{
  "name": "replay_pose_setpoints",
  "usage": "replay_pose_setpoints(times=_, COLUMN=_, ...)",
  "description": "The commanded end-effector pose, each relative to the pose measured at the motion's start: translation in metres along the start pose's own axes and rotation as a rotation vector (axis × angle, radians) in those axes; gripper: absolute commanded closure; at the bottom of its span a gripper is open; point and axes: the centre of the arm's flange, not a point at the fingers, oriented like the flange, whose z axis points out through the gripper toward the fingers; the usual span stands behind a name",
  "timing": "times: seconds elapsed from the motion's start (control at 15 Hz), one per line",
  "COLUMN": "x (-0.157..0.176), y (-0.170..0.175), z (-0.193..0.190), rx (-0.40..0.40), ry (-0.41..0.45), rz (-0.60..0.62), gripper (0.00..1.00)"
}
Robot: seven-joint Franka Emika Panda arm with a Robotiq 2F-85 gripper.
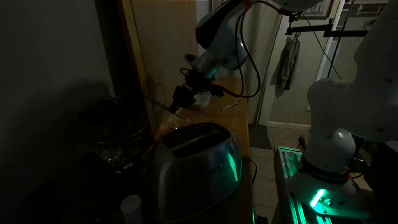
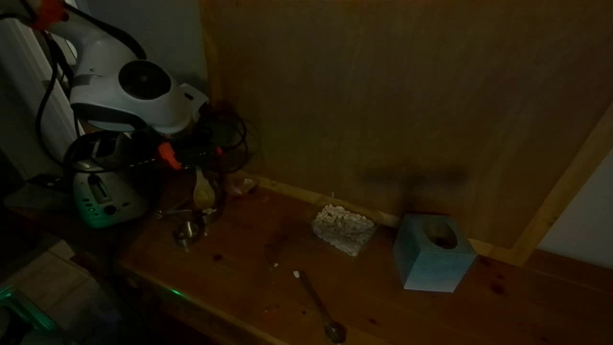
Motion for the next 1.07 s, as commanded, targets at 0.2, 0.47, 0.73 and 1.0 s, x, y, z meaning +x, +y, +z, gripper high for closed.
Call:
replay_pose_setpoints(times=0.2, x=-0.007, y=0.007, z=0.001, rx=0.003, ry=0.062, rz=0.06, gripper=0.94)
replay_pose_setpoints(times=0.47, x=-0.012, y=0.009, z=0.0, rx=-0.019, ry=0.09, rz=0.078, gripper=0.94)
replay_pose_setpoints(times=0.73, x=-0.014, y=0.009, z=0.002, rx=-0.036, ry=0.119, rz=0.074, gripper=0.94)
replay_pose_setpoints(times=1.0, x=-0.016, y=0.009, z=0.003, rx=-0.059, ry=0.143, rz=0.065, gripper=0.94)
